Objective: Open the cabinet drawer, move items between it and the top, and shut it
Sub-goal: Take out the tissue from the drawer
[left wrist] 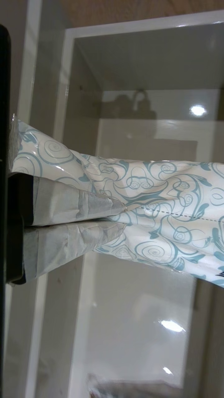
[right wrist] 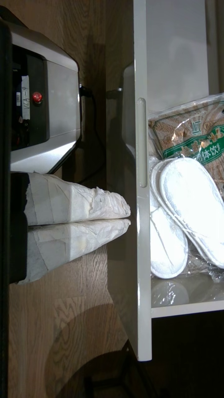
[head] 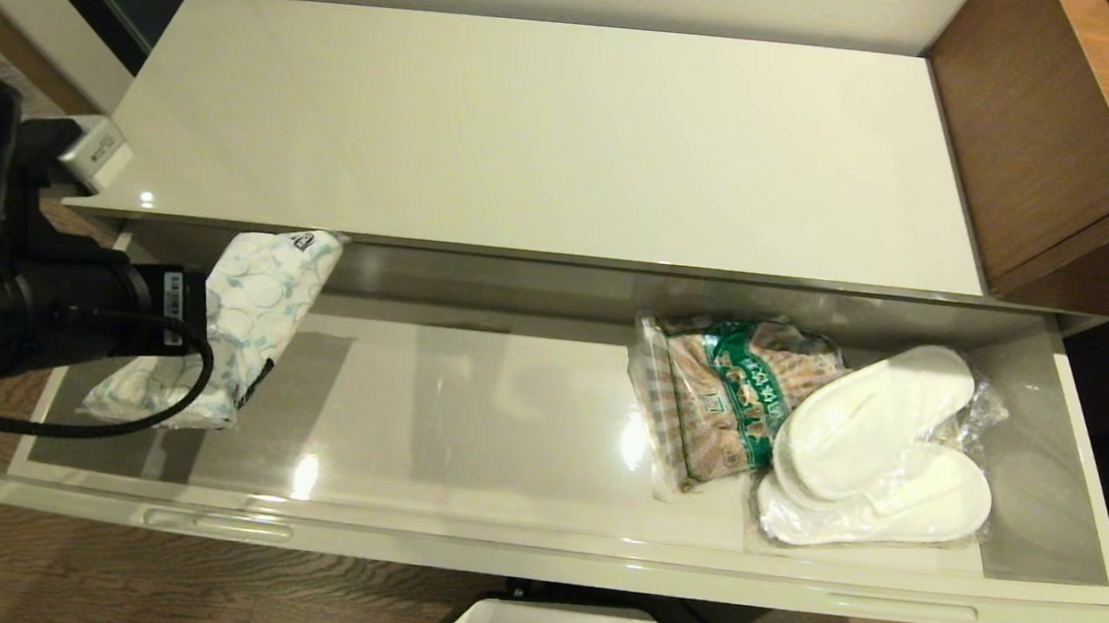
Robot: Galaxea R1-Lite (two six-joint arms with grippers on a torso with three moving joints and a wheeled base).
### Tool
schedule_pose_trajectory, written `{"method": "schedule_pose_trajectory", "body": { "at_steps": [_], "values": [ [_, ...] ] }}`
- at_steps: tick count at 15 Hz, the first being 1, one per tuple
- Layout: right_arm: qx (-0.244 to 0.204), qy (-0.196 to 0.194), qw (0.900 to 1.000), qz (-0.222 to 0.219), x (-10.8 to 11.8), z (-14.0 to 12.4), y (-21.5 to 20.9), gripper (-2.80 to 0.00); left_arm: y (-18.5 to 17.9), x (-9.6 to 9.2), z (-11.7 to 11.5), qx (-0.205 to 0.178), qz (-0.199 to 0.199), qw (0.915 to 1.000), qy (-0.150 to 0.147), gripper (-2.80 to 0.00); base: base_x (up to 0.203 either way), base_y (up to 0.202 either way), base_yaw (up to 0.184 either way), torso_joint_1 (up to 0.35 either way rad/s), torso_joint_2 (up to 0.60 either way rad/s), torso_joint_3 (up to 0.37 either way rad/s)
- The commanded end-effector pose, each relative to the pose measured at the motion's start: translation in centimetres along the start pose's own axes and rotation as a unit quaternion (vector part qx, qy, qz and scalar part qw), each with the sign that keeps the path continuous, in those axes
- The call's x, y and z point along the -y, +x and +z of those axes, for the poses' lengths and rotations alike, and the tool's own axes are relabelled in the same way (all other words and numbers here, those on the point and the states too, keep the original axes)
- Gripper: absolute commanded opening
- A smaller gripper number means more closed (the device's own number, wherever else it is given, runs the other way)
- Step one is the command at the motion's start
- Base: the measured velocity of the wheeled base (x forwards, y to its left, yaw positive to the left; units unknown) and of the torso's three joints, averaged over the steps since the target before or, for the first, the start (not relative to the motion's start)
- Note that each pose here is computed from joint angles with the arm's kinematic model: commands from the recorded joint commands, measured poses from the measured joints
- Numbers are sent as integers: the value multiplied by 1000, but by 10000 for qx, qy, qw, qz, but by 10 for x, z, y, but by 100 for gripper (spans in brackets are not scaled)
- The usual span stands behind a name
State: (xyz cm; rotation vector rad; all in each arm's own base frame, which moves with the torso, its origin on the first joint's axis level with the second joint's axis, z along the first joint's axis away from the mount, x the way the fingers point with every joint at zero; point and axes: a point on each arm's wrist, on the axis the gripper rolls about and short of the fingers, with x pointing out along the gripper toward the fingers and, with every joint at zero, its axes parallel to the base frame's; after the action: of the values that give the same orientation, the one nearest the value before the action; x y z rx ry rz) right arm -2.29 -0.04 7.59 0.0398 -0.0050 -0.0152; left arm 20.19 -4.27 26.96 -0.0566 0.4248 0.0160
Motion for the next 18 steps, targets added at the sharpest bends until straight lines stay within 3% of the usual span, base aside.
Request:
{"method": "schedule_pose_trajectory", "body": {
  "at_steps": [1,2,5,12,13,16,18],
  "values": [
    [61,2,10000,2,0,-1,-1,-280,-10,0,6,144,-33,9999,-27,-280,0,0,0,0,0,0],
    [61,2,10000,3,0,-1,-1,-280,-15,1,15,223,-66,9997,-32,-280,0,0,0,0,0,0],
    [61,2,10000,2,0,-1,-1,-280,-24,10,73,901,-192,9956,-161,-280,0,0,0,0,0,0],
    [61,2,10000,2,0,-1,-1,-280,-18,14,79,827,-189,9963,-131,-280,0,0,0,0,0,0],
    [61,2,10000,2,0,-1,-1,-280,-18,14,79,828,-189,9963,-131,0,0,0,0,0,0,0],
    [61,2,10000,2,0,-1,-1,-280,18,26,108,1334,149,9909,-100,0,0,0,0,0,0,0],
    [61,2,10000,2,0,-1,-1,-280,108,46,106,1093,476,9928,79,0,0,0,0,0,0,0]
  ]
}}
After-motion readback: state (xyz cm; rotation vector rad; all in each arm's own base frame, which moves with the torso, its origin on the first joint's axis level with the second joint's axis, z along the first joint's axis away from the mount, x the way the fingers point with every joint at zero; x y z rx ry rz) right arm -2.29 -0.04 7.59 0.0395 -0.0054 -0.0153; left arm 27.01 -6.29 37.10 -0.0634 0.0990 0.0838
